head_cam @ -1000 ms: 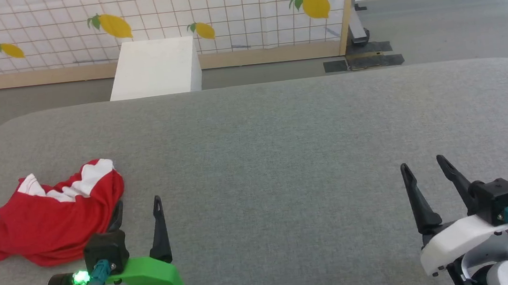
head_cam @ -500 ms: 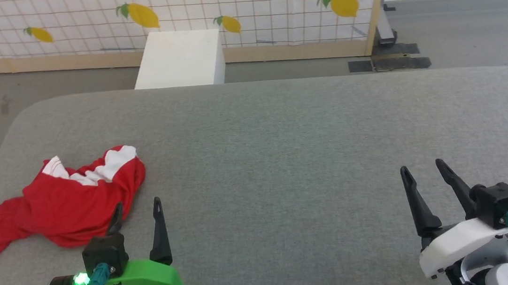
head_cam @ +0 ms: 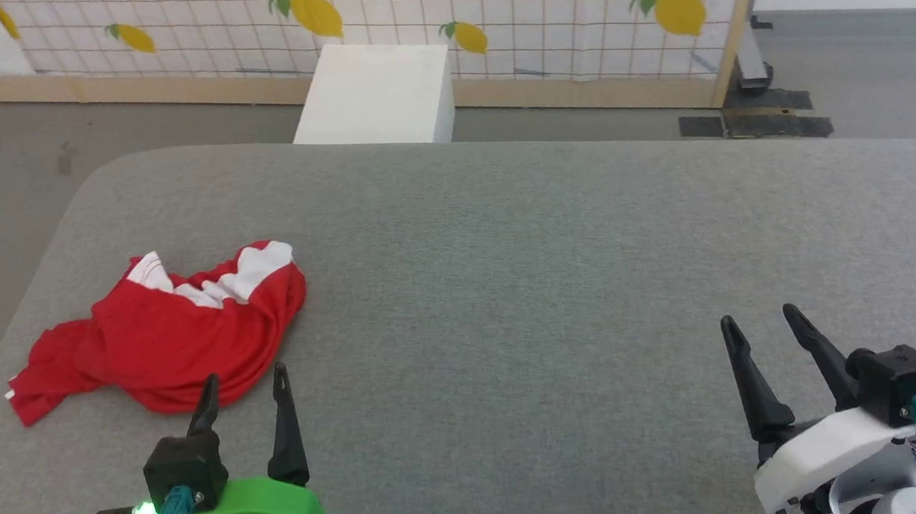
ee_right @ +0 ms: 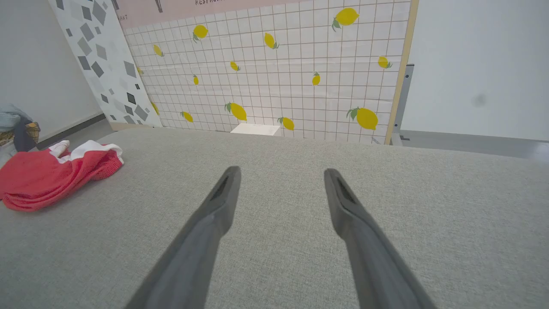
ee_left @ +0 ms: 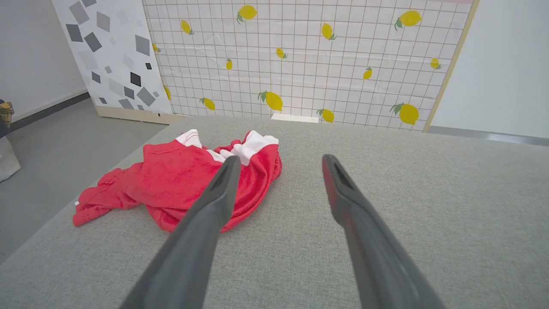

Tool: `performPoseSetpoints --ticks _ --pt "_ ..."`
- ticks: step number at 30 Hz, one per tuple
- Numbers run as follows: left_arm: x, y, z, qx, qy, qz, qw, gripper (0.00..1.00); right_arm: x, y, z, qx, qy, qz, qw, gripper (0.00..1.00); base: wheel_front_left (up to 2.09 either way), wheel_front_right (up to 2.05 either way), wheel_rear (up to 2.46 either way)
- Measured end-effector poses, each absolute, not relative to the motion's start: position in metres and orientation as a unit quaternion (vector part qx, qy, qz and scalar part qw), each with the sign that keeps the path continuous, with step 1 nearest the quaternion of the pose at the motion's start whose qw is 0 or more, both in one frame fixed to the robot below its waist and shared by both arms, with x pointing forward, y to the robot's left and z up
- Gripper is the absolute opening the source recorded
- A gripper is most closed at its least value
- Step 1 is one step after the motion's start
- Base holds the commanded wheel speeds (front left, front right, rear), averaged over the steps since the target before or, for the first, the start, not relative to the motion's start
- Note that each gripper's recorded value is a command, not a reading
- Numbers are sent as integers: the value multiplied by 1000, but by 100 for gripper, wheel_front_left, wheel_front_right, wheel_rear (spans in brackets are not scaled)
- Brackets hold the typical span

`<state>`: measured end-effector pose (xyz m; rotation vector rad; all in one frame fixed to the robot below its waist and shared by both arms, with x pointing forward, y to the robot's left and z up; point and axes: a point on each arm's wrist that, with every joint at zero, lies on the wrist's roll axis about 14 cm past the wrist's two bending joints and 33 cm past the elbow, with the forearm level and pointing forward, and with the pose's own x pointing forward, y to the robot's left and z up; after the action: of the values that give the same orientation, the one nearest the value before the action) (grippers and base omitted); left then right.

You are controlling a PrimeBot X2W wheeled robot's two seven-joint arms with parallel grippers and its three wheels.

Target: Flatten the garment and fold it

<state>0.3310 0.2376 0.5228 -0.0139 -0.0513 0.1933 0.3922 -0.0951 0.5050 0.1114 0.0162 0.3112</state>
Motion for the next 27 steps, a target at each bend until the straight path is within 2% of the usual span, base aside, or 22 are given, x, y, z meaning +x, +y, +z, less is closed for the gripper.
performPoseSetpoints --ticks 27 --pt "292 274 517 -15 -35 171 985 100 397 -50 490 76 24 214 974 100 0 0 0"
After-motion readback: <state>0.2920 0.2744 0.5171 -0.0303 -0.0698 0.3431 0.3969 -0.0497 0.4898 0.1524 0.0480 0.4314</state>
